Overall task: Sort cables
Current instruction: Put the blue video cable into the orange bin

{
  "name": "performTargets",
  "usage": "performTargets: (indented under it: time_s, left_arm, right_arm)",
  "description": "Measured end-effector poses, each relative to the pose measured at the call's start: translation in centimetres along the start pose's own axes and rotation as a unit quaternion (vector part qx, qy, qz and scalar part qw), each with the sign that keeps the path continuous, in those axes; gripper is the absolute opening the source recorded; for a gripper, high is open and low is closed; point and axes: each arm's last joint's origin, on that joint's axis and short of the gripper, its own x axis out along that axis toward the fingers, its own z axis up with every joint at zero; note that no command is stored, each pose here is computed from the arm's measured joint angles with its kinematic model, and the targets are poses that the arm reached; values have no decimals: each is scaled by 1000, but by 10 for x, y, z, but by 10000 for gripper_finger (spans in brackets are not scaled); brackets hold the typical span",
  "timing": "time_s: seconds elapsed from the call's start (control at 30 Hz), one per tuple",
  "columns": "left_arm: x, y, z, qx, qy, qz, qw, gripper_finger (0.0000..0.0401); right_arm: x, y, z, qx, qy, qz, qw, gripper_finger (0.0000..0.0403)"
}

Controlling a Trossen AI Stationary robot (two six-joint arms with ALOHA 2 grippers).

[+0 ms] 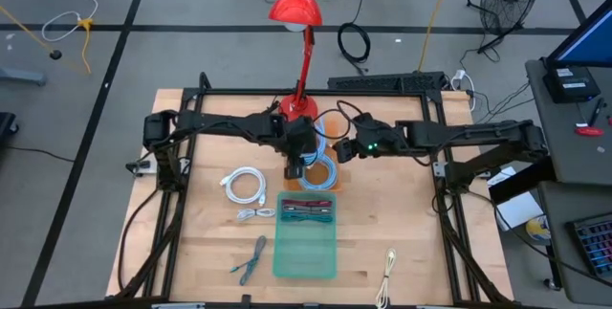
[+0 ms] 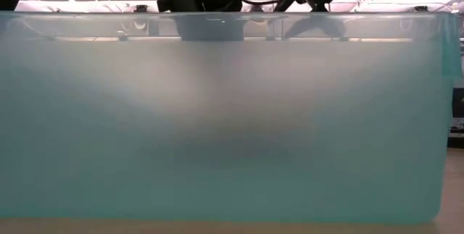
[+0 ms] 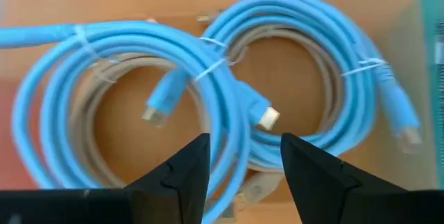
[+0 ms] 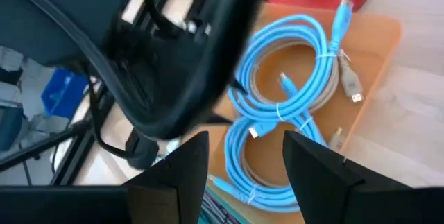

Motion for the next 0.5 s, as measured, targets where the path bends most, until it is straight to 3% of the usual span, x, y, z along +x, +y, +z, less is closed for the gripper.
performTargets:
  time_s: [0.13,0.33,0.5]
  left_arm:
    - [5,-2,-2,6,12,-10,1000,177]
    - [4,1,0,18,4,30,999,177]
    - [11,4,-2,10,13,21,1000,177]
  right_arm:
    - [-3,1,1,0,-6,6,1000,173]
    - [-3,1,2,1,-7,9,1000,173]
    - [-3,2,2,-1,-8,11,1000,173]
